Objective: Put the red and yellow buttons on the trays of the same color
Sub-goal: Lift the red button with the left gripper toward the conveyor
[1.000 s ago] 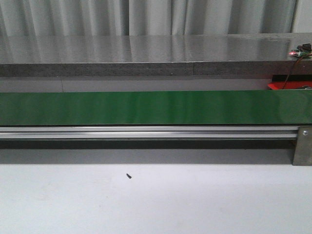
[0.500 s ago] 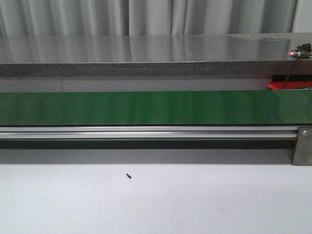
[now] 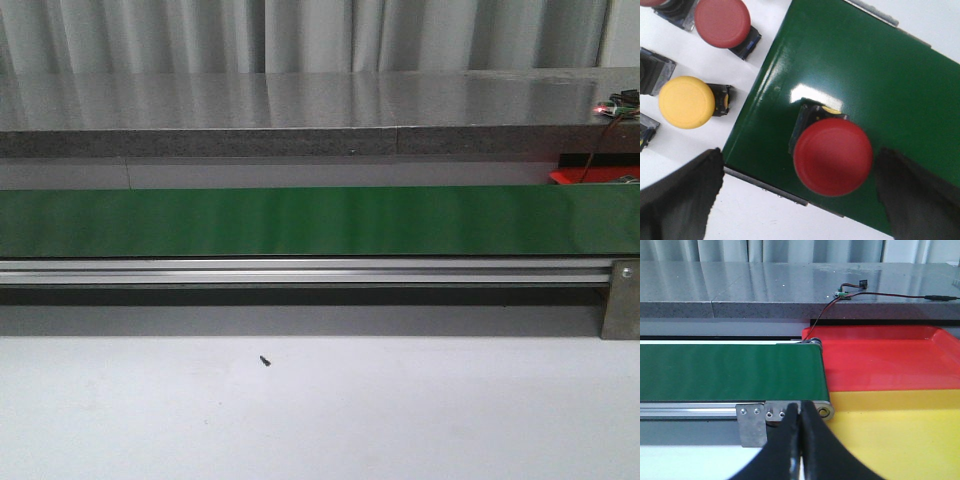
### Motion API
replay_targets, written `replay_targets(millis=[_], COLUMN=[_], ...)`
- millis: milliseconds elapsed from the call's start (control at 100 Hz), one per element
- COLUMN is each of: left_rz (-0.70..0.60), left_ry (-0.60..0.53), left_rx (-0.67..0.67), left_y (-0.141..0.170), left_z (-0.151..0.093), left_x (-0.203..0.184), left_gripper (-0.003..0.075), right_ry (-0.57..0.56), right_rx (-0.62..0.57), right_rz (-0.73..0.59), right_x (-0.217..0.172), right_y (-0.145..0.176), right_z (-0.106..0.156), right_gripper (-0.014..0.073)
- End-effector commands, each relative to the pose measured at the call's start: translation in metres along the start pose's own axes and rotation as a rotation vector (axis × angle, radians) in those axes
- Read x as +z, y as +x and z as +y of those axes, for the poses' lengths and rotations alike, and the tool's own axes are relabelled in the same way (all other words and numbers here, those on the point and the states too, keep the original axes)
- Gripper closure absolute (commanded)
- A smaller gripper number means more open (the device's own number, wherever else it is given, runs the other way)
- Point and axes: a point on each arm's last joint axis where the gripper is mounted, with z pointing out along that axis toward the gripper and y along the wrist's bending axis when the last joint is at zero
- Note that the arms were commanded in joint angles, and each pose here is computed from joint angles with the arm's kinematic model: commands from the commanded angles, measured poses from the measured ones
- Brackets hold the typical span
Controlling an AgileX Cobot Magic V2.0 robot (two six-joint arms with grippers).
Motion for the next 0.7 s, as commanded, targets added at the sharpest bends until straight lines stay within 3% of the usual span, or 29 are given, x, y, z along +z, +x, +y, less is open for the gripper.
replay_targets(millis=[0,150,370,690], left_rz=[-0.145,-0.226,-0.316,-0.266], left_ry=[0.042,0.041,-0.088,-0.175], left_rx=[0.016,0.053,0.071,-0.098], left_y=[-0.001,0.008,0.019,0.024], left_z=[-0.008,-0.006,0.016,0.079], left_x=[-0.047,-0.08,-0.116,-0.104], left_gripper=[0.0113,0.0113,0.0165,0.0171], right_ry=[-0.013,-0.013,-0.013,-0.013], right_rx=[-0.005,-0.005,-0.005,-0.005], right_rz=[-0.11,-0.11,-0.11,-0.11], right_x=[-0.003,-0.003,-0.003,-0.003], right_y=[-0.014,-0.014,-0.014,-0.014], right_z=[0.001,0.001,0.001,0.001], right_gripper=[0.0655,0.0655,0.0655,0.0655])
